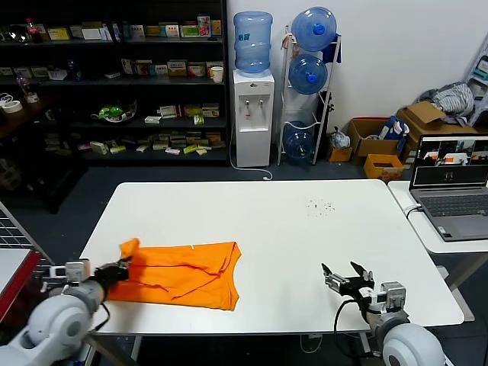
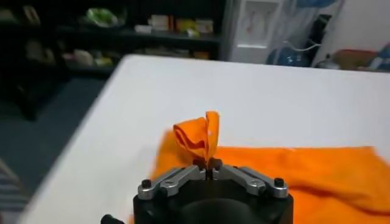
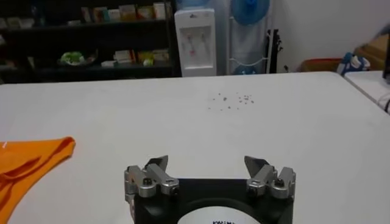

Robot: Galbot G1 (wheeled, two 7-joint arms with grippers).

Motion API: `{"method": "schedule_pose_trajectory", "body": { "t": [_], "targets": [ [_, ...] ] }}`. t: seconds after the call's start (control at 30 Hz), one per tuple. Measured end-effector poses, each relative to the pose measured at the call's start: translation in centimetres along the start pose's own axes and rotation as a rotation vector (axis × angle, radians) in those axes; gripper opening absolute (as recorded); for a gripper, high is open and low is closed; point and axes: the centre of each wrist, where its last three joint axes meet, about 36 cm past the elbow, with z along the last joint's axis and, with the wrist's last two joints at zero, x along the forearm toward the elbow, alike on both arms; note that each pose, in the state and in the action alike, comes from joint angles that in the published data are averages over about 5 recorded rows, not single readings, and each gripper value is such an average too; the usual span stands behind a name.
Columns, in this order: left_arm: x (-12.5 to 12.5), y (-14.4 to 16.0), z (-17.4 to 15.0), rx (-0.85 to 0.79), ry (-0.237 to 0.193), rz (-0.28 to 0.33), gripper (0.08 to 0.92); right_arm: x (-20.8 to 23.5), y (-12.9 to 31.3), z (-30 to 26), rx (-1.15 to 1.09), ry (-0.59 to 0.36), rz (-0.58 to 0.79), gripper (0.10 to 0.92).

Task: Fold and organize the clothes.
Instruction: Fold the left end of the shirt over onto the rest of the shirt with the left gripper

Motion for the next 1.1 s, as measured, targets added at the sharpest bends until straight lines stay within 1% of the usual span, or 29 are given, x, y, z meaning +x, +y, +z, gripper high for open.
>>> {"method": "schedule_pose_trajectory", "body": {
  "t": [0.2, 0.43, 0.8, 0.97, 1.07, 1.1],
  "targets": [
    [-1.3, -4.9, 0.5, 0.119, 0.027, 0.111, 0.114, -0.2, -0.1, 0.8, -0.012, 0.013, 0.024, 0.823],
    [-2.3, -9.2, -0.3, 0.181, 0.032, 0.197, 0.114, -0.5, 0.0, 1.1, -0.02, 0.021, 0.032, 0.823],
    [-2.1, -12.9, 0.1, 0.185, 0.062, 0.257, 0.114, -0.8, -0.1, 1.1, -0.021, 0.022, 0.031, 0.823],
    [-2.3, -13.9, 0.2, 0.187, 0.065, 0.275, 0.114, -0.7, 0.0, 1.2, -0.024, 0.022, 0.029, 0.823],
    [-2.5, -14.0, 0.2, 0.183, 0.063, 0.275, 0.143, -0.7, 0.0, 1.2, -0.025, 0.022, 0.029, 0.823],
    [-2.6, -14.0, 0.2, 0.181, 0.062, 0.276, 0.163, -0.6, 0.0, 1.2, -0.025, 0.022, 0.03, 0.823]
  ]
}}
